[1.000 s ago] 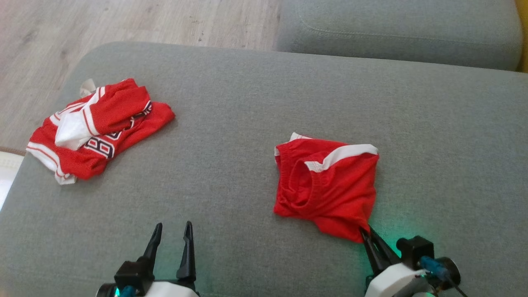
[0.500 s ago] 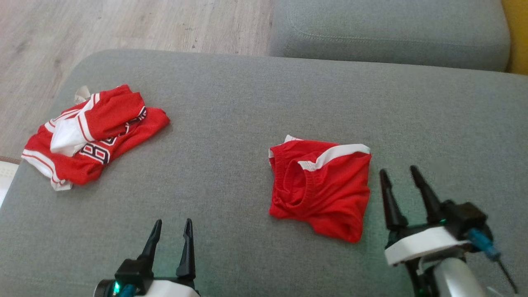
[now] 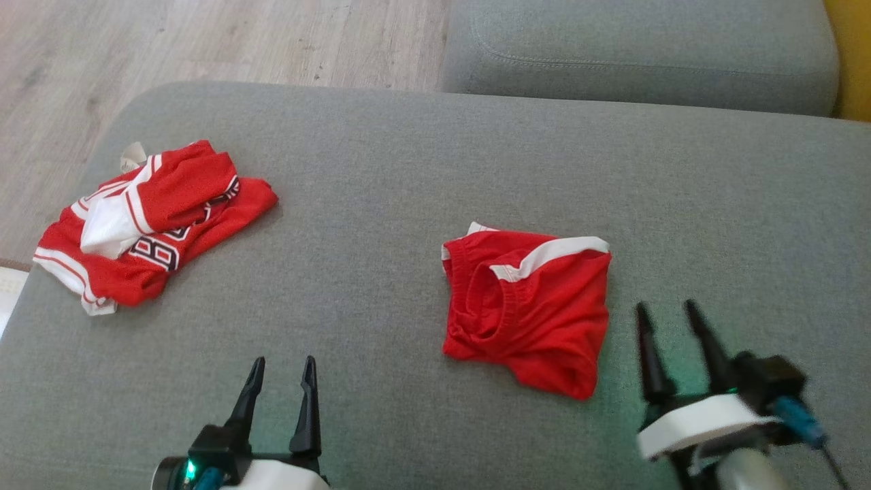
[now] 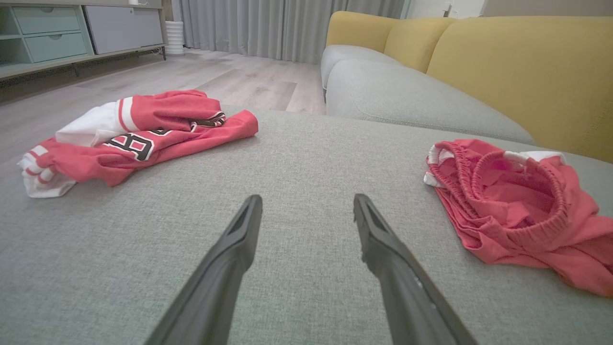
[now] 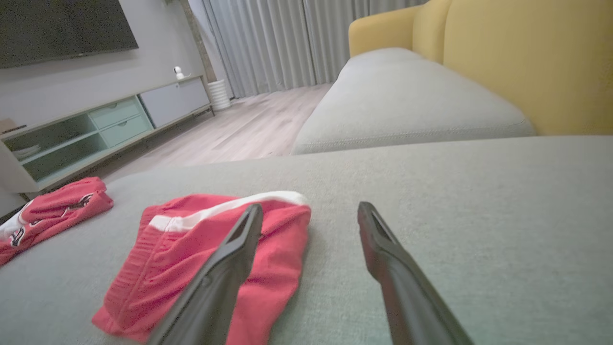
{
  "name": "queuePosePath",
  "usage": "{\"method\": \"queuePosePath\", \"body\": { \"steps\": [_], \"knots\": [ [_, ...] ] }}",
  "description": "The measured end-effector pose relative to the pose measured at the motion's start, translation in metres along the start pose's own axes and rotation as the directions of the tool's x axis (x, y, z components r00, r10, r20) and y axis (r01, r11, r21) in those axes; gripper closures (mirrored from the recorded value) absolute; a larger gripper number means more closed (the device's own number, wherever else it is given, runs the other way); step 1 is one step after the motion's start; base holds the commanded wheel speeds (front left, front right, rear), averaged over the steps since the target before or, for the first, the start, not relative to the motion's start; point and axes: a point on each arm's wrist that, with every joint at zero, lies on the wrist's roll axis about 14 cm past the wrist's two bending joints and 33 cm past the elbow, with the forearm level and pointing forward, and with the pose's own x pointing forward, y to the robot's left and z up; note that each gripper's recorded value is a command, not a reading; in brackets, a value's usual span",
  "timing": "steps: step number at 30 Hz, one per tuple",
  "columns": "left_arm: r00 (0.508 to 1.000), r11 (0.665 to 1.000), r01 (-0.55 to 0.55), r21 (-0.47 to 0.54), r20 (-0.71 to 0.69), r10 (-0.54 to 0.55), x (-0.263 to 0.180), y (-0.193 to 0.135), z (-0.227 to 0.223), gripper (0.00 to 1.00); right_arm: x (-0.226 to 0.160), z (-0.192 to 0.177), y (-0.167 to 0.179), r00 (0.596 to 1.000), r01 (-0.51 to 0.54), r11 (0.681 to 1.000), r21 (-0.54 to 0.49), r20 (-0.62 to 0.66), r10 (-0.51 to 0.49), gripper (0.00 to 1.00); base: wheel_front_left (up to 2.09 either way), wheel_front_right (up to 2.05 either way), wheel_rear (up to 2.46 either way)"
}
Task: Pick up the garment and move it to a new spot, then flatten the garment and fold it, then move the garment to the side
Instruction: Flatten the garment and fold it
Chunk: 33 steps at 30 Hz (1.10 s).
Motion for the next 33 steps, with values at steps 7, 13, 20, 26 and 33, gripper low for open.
{"method": "queuePosePath", "body": {
  "steps": [7, 13, 20, 26, 33],
  "knots": [
    [1.000, 1.000, -0.003, -0.002, -0.014, 0.003, -0.003, 0.000, -0.005, 0.00, 0.003, -0.044, 0.074, 0.965, -0.209, 0.975, 0.082, -0.141, 0.219, 0.00, 0.00, 0.00, 0.00],
    [0.999, 0.999, -0.038, -0.011, -0.020, 0.038, -0.009, 0.010, -0.007, 0.00, 0.032, -0.034, 0.109, 0.937, -0.301, 0.942, 0.150, -0.135, 0.321, 0.00, 0.00, 0.00, 0.00],
    [0.997, 0.996, -0.078, -0.031, -0.032, 0.077, -0.015, 0.020, -0.011, 0.00, 0.036, -0.058, 0.118, 0.909, -0.315, 0.934, 0.171, -0.228, 0.349, 0.00, 0.00, 0.00, 0.00],
    [0.996, 0.996, -0.077, -0.038, -0.042, 0.076, -0.014, 0.019, -0.014, 0.00, 0.036, -0.066, 0.110, 0.910, -0.294, 0.941, 0.165, -0.254, 0.329, 0.00, 0.00, 0.00, 0.00],
    [0.996, 0.997, -0.063, -0.052, -0.061, 0.060, -0.012, 0.013, -0.019, 0.00, 0.037, -0.071, 0.108, 0.906, -0.291, 0.943, 0.161, -0.270, 0.326, 0.77, 0.00, 0.00, 0.00]
  ]
}}
